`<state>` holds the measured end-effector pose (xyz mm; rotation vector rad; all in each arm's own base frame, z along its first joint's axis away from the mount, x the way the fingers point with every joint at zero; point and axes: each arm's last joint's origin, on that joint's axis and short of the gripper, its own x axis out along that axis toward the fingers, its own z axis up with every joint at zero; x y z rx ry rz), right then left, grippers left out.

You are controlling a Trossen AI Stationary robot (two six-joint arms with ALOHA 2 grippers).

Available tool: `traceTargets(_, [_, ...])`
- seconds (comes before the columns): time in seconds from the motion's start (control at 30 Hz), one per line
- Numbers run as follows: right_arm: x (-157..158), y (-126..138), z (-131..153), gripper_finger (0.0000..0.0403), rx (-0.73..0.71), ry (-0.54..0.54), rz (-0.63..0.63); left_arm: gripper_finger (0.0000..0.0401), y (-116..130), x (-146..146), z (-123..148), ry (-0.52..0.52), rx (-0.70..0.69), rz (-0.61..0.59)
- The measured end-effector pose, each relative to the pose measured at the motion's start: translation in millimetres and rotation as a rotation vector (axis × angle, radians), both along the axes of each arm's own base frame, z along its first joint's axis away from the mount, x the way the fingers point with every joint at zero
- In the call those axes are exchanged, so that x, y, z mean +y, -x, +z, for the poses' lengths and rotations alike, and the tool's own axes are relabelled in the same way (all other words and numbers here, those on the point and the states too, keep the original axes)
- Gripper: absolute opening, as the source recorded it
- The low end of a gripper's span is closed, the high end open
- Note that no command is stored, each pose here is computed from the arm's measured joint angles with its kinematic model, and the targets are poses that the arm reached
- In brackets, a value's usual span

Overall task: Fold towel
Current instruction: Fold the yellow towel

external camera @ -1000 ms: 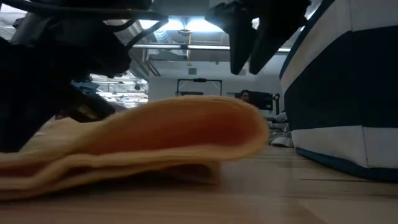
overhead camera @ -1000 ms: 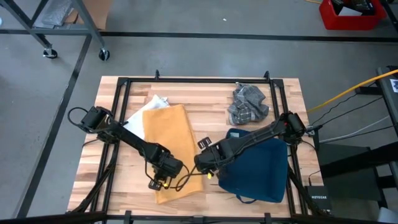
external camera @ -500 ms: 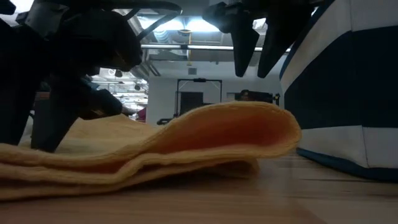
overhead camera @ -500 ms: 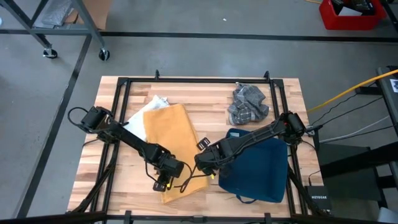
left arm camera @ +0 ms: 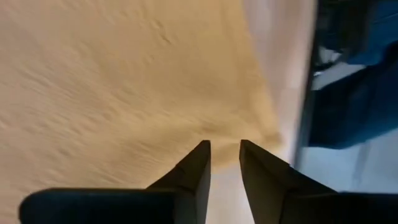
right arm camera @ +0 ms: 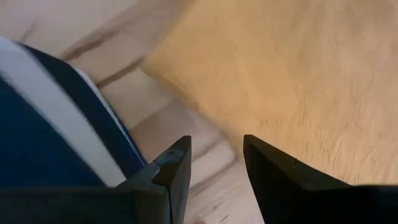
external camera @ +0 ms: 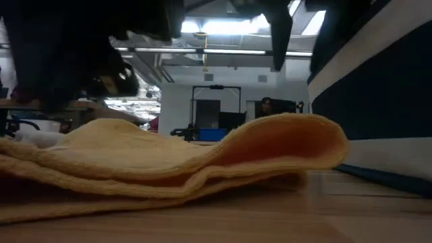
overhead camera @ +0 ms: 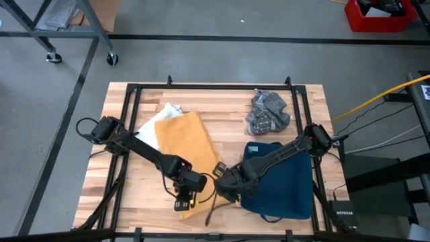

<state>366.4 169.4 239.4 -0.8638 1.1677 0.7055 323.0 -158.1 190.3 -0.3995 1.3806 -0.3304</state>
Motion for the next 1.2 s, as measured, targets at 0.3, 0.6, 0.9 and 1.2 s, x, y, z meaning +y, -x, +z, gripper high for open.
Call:
traceTargets(0.3, [11.0,8.6,-7.6,0.015,0.065,0.021,-0.023,0.0071,20.1,-38.4,7.5,0.072,0.108,0.004])
traceTargets(0.6, [16.4,-5.0,-14.4,0.015,-0.037,0.016,0.015,0.0072,45.4,-75.5,5.1,-0.18,-0.08,-0.015])
traceTargets(0.9, [18.3,-8.8,-35.9,0.0149,0.028,0.076,0.119,0.0072,57.7,-91.0,2.5,-0.422,-0.287,-0.044])
traceTargets(1.2, [18.5,-9.2,-36.5,0.0149,0.025,0.101,0.229,0.0072,61.2,-94.2,-6.0,-0.457,-0.37,-0.226])
